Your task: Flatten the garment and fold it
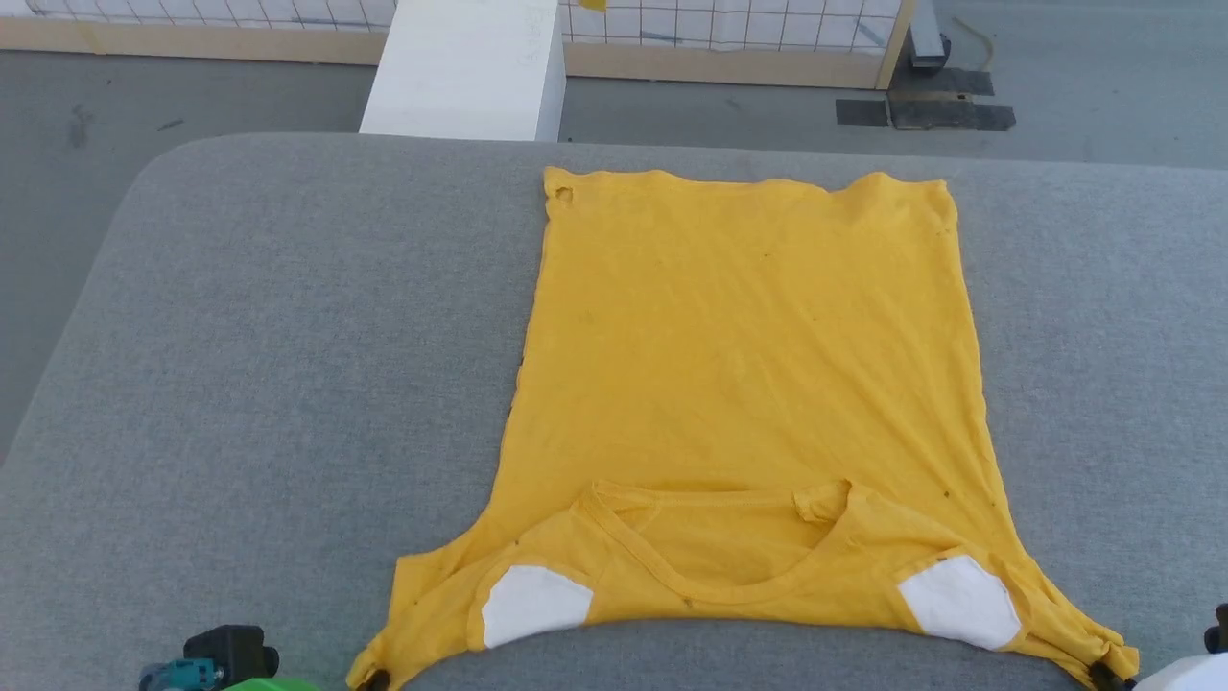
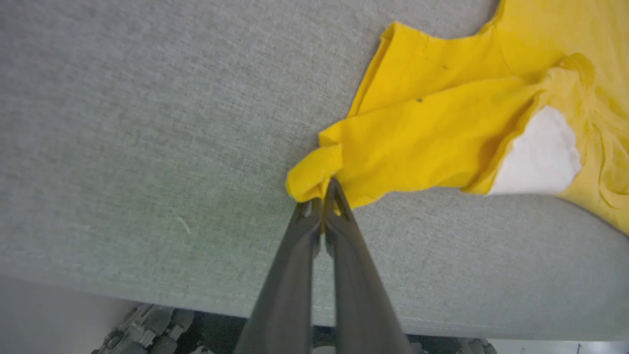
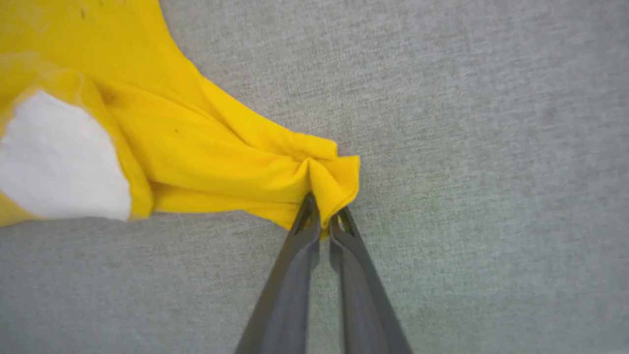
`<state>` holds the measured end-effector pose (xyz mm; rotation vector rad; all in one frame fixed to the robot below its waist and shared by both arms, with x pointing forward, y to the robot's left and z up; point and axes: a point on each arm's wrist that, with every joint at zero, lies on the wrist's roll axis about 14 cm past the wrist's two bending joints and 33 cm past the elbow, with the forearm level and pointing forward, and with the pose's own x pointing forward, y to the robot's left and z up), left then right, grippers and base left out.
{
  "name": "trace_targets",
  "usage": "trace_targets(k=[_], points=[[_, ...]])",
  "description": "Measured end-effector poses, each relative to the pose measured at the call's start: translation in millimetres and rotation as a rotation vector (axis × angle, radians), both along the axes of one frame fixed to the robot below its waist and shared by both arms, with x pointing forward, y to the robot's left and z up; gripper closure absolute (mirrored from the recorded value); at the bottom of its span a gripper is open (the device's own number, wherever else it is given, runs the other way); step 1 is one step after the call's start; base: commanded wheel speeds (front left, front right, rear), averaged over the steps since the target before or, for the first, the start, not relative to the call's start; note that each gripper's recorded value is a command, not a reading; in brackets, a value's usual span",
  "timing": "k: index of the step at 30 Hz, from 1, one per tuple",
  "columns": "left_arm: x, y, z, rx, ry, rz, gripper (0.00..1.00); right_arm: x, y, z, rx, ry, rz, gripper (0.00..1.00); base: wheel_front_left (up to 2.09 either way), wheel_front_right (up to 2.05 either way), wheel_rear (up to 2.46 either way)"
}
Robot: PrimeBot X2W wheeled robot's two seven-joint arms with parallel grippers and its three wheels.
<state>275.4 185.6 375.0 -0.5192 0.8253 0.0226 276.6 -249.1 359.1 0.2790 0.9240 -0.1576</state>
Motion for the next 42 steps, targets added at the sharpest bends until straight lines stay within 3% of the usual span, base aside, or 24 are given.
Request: trace_targets(k=[8,16,21,26,31,42], points=[[0,0,6,-0.006,-0.034,0.005,1.0,46,11,58,-0.035,-0.27,0.039,0.0,0.0,0.0,0.0],[1,-4,5,-0.023,-0.037,0.003,1.0,138,15,142,-0.087,-0.696,0.019,0.0,0.0,0.0,0.0],[17,-7,7,-0.035,-0.062,-0.001,1.0,202,22,158,-0.094,-0.809,0.014,0.0,0.0,0.0,0.0],[32,-9,4,-0.048,-0.073,0.014,1.0,261,24,151,-0.114,-0.768,0.043,0.0,0.0,0.0,0.0],[44,-9,-2,-0.058,-0.077,0.029,1.0,314,23,133,-0.131,-0.632,0.086,0.0,0.0,0.0,0.0],[66,-5,-18,-0.078,-0.101,0.089,1.0,362,32,54,-0.127,-0.196,0.154,0.0,0.0,0.0,0.0]])
